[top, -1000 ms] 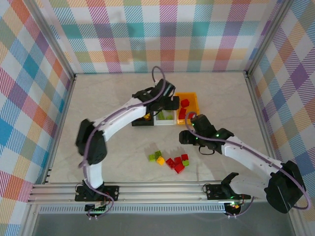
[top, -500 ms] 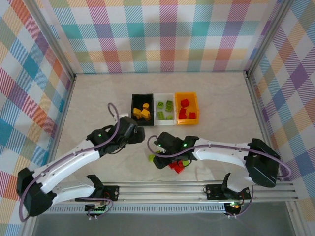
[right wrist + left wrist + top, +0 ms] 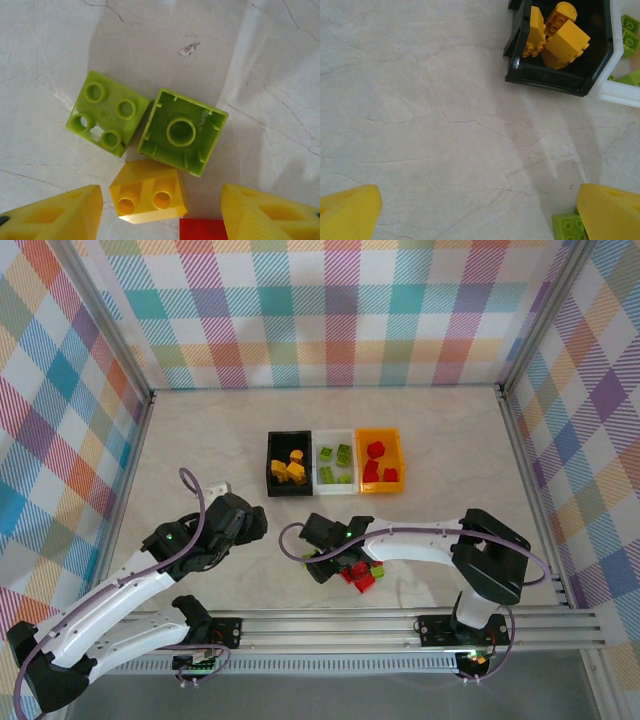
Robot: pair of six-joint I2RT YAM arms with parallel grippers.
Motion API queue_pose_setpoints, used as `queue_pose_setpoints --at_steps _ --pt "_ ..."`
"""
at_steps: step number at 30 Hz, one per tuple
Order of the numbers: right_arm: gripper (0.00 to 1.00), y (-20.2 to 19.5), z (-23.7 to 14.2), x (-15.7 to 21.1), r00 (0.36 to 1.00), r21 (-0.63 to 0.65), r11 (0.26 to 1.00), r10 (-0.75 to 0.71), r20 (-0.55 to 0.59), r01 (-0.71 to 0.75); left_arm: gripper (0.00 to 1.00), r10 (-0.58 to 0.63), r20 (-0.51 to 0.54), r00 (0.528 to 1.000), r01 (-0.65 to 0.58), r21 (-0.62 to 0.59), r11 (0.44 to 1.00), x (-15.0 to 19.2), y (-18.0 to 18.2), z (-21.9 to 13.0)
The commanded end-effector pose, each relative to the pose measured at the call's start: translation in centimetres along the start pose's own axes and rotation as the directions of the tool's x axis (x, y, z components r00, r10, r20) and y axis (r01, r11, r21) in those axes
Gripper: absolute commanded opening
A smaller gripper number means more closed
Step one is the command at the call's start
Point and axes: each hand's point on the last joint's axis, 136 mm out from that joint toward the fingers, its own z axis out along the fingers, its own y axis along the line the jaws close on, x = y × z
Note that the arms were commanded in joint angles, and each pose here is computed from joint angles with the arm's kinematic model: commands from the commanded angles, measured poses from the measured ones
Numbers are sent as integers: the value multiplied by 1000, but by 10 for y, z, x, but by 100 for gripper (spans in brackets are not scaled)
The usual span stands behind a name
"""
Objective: Sort the legos into containers by color
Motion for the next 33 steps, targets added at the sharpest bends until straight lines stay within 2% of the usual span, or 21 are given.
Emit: queue_pose_setpoints --at_steps 1,6,12,16,20,23,26,30,33 --pt "61 1 3 4 998 28 998 -50 -28 51 100 -7 7 1000 7 -36 999 0 9 0" --pt "53 6 12 6 998 17 999 -43 -45 44 100 -6 12 1000 7 -36 999 -3 8 -1" --pt "34 6 15 8 998 12 999 -34 -43 35 100 -9 5 1000 9 -20 1000 -2 5 -1" --pt "26 6 0 2 1000 -7 1000 -20 12 20 100 -8 8 1000 8 -19 1000 -2 6 -1" --pt "24 10 -29 -14 994 -44 999 6 105 -1 100 -11 6 1000 11 -1 1000 0 3 1" --pt "23 7 -57 -41 980 -69 997 33 196 -20 100 -18 -10 1000 18 4 1000 6 2 6" --pt "23 -7 -79 -89 951 -121 990 110 288 -77 100 -41 -12 999 41 15 999 12 4 10" --pt "24 -41 -76 -156 910 -125 976 210 357 -176 100 -76 -34 997 79 94 992 23 -4 14" --pt "24 -62 -66 -204 887 -142 963 266 377 -228 100 -77 -67 995 84 105 991 32 -6 19"
